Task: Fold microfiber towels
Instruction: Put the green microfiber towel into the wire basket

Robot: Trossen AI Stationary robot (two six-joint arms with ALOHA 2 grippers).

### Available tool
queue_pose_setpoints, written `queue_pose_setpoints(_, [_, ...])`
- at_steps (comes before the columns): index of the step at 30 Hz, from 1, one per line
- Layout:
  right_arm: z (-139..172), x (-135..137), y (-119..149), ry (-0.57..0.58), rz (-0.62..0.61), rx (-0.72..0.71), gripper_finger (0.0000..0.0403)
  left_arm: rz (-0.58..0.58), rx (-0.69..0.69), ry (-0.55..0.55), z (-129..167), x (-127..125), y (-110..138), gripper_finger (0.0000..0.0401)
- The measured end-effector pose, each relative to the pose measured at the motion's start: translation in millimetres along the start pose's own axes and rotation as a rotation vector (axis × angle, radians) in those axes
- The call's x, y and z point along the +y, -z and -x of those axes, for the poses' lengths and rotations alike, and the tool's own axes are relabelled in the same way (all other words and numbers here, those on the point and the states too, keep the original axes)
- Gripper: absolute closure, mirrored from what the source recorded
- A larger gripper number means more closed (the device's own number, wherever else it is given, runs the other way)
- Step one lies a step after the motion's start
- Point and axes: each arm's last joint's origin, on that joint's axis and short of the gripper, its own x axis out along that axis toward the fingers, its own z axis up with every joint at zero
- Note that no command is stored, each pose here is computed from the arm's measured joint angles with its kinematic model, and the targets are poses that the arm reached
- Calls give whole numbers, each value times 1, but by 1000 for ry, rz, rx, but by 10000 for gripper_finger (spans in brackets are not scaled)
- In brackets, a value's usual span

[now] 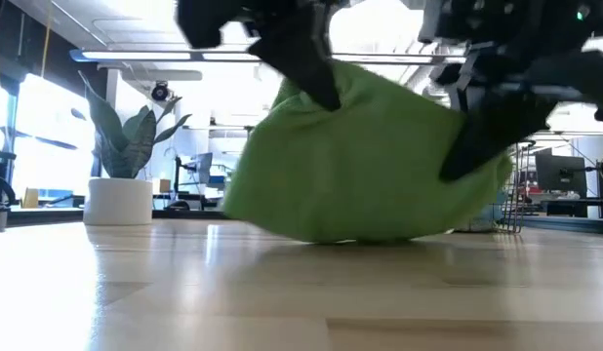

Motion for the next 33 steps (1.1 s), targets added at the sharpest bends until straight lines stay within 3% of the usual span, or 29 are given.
queue_pose_setpoints(6, [31, -44, 5, 98, 13, 60, 400, -254, -2, -164, 2, 36, -12, 393])
queue_pose_setpoints(10, [49, -80, 7, 128, 6, 74, 401, -328, -1, -355, 3, 79, -23, 393])
queue_pose_setpoints(13, [64, -108, 10, 173, -26, 63, 402, -361, -21, -415, 7, 117, -30, 393])
queue_pose_setpoints(18, [93, -148, 21, 232, -80, 20, 402, -439, -111, -399, 12, 174, -30, 393])
queue_pose_setpoints(23, [112, -181, 34, 289, -148, -13, 402, -376, -307, -418, 8, 227, -23, 393])
queue_pose_setpoints(25, [114, -191, 37, 311, -156, -7, 402, -400, -387, -386, 4, 246, -15, 393])
queue_pose_setpoints(29, [113, -207, 44, 348, -166, 44, 402, -437, -516, -271, -8, 267, 2, 393])
queue_pose_setpoints(33, [109, -221, 53, 375, -156, 137, 403, -314, -523, -241, -23, 279, 18, 393])
